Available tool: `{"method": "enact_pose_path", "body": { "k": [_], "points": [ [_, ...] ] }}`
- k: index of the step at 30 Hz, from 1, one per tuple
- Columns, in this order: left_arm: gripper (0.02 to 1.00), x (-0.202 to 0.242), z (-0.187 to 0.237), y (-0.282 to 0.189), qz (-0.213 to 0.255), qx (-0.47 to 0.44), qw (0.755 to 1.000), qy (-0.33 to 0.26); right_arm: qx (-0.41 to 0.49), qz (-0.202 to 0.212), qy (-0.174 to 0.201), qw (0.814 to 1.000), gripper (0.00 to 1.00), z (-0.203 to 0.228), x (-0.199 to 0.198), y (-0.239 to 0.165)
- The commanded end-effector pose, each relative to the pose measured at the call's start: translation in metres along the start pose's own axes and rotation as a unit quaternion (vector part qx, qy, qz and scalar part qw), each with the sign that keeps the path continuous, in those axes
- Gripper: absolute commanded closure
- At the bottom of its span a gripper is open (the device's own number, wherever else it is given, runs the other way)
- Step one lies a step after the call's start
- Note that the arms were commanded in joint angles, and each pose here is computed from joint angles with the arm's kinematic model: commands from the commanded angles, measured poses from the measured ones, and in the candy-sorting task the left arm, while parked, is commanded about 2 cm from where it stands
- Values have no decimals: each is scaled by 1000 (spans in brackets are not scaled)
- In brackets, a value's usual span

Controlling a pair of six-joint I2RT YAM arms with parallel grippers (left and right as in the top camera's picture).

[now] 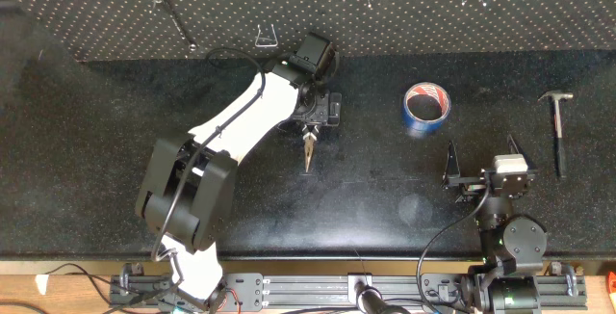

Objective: Place Tools Onto Pegboard

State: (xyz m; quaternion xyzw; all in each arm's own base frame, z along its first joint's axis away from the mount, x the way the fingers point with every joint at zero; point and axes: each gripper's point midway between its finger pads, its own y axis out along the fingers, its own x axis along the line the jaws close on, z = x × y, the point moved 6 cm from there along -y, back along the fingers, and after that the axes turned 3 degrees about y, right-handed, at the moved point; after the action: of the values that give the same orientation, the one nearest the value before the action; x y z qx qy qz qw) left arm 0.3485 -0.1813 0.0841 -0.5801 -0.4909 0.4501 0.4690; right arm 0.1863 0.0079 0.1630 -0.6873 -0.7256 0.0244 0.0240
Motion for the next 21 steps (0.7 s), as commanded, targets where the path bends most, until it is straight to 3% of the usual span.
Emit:
{"method": "enact_pose_path", "body": {
  "k": [1, 21],
  "points": [
    [18, -3, -6, -1, 4, -7, 1000, 4, 0, -2, -7, 1000, 9, 1, 0, 0],
    [38, -4, -8, 4, -16, -15, 1000, 11, 0, -2, -7, 1000, 9, 1, 0, 0]
  ]
}}
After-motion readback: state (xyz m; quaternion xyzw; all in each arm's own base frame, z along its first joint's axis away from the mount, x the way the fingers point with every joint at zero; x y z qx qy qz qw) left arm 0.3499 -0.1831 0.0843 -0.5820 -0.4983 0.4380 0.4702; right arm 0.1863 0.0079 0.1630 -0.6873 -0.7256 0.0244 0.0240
